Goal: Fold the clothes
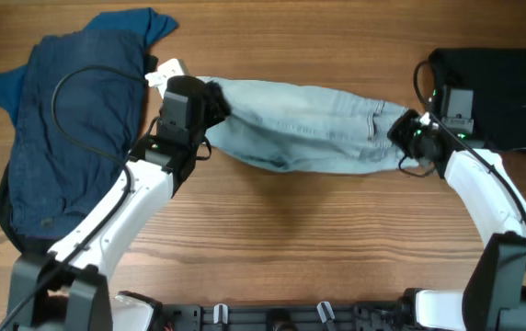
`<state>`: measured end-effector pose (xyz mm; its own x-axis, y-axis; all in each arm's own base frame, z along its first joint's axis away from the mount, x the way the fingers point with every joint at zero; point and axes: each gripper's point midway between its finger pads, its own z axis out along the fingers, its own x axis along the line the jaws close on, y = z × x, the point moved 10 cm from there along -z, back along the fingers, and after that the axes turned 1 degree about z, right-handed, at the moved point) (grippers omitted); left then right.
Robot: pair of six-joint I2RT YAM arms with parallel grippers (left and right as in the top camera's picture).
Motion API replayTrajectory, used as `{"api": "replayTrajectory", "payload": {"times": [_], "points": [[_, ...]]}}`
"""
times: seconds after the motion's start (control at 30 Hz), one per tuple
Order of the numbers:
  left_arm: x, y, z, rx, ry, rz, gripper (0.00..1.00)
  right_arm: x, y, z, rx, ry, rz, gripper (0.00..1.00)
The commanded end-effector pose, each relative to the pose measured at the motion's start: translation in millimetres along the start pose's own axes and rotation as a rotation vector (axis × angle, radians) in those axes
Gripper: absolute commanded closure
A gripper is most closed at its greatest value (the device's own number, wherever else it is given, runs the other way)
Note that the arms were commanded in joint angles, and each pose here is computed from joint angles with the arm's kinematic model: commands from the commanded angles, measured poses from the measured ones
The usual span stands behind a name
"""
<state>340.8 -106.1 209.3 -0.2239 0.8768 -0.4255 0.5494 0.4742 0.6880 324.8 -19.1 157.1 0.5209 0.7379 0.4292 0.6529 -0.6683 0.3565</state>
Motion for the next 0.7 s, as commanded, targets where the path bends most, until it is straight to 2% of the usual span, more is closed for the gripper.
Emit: {"api": "replayTrajectory", "payload": {"times": [0.0, 0.03, 0.1, 0.17, 0.47, 0.57, 0.67], "points": [[4, -5, 18, -0.009, 0.043, 0.053, 0.0, 8, 21, 0, -0.124, 0.036, 0.006, 0.43], [4, -6, 19, -0.008, 0.042, 0.054, 0.0, 11, 23, 0, -0.141, 0.053, 0.001, 0.28], [3, -5, 19, -0.009, 0.041, 0.053, 0.0, 13, 26, -1, -0.159, 0.068, -0.003, 0.08], [2, -7, 19, 0.0, 0.032, 0.071, 0.0, 15, 27, -1, -0.164, 0.083, -0.039, 0.01], [-7, -19, 16, 0.051, -0.008, 0.126, 0.01, 15, 18, -9, -0.089, 0.09, -0.253, 0.0], [-13, -24, 16, 0.115, -0.095, 0.218, 0.0, 14, 17, -20, -0.057, 0.05, -0.308, 0.0], [-13, -27, 16, 0.142, -0.117, 0.27, 0.0, 8, 16, -21, -0.018, 0.039, -0.301, 0.0]]}}
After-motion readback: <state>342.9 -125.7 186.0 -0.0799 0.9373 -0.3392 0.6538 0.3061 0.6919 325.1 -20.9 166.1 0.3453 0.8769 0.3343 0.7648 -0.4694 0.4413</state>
